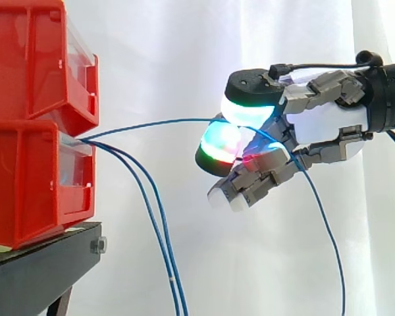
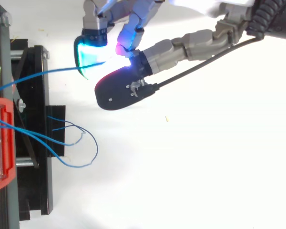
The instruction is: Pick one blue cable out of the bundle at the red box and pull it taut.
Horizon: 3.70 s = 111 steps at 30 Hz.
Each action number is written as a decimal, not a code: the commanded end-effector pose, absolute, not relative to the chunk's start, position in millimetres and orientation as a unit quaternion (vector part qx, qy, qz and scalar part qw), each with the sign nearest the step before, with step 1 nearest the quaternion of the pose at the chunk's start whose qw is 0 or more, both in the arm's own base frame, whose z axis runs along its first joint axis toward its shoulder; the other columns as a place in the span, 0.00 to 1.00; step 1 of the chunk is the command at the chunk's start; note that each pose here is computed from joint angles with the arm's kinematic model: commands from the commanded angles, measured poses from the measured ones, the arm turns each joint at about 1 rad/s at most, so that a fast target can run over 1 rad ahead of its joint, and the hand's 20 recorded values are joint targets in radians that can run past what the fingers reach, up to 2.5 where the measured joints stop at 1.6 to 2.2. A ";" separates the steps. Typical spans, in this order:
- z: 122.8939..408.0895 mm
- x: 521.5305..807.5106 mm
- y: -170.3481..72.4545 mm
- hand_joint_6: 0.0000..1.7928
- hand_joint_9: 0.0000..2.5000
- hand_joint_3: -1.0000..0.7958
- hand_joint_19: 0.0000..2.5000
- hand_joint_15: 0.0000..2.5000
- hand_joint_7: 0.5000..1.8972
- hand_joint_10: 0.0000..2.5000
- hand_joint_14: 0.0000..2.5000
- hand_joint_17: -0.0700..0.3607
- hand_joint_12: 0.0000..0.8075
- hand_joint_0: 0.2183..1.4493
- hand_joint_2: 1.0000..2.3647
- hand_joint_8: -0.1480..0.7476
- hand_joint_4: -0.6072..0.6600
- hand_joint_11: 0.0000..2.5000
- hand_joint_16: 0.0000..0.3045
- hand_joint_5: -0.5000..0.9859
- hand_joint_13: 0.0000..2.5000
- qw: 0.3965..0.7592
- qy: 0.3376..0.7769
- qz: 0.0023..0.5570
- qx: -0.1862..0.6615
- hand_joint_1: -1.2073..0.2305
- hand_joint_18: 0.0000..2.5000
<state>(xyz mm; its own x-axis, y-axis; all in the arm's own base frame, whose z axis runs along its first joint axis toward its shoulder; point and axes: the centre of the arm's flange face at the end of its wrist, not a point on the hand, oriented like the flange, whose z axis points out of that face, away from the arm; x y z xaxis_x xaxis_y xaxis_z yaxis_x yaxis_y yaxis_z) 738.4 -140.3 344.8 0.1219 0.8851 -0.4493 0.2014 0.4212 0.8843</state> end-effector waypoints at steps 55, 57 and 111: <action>342.9 737.8 -129.3 0.53 0.43 0.51 0.10 0.15 0.32 0.08 0.01 0.42 0.48 0.34 0.02 0.48 0.48 0.57 0.16 0.20 0.25 0.564 0.572 0.328 0.497 0.33 0.22; 342.9 737.8 -129.3 0.53 0.43 0.48 0.10 0.16 0.30 0.07 0.01 0.42 0.48 0.34 0.02 0.49 0.50 0.57 0.16 0.20 0.25 0.564 0.572 0.328 0.497 0.34 0.21; 342.8 737.9 -128.0 0.52 0.43 0.34 0.11 0.16 0.30 0.00 0.01 0.42 0.49 0.31 0.01 0.50 0.54 0.58 0.16 0.21 0.23 0.563 0.573 0.328 0.497 0.43 0.19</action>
<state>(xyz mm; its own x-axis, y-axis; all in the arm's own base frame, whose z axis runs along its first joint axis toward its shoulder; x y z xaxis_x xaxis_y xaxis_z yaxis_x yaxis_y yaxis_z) 737.8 -128.0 342.4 0.1277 0.9390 -0.3193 0.2006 0.2908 0.9355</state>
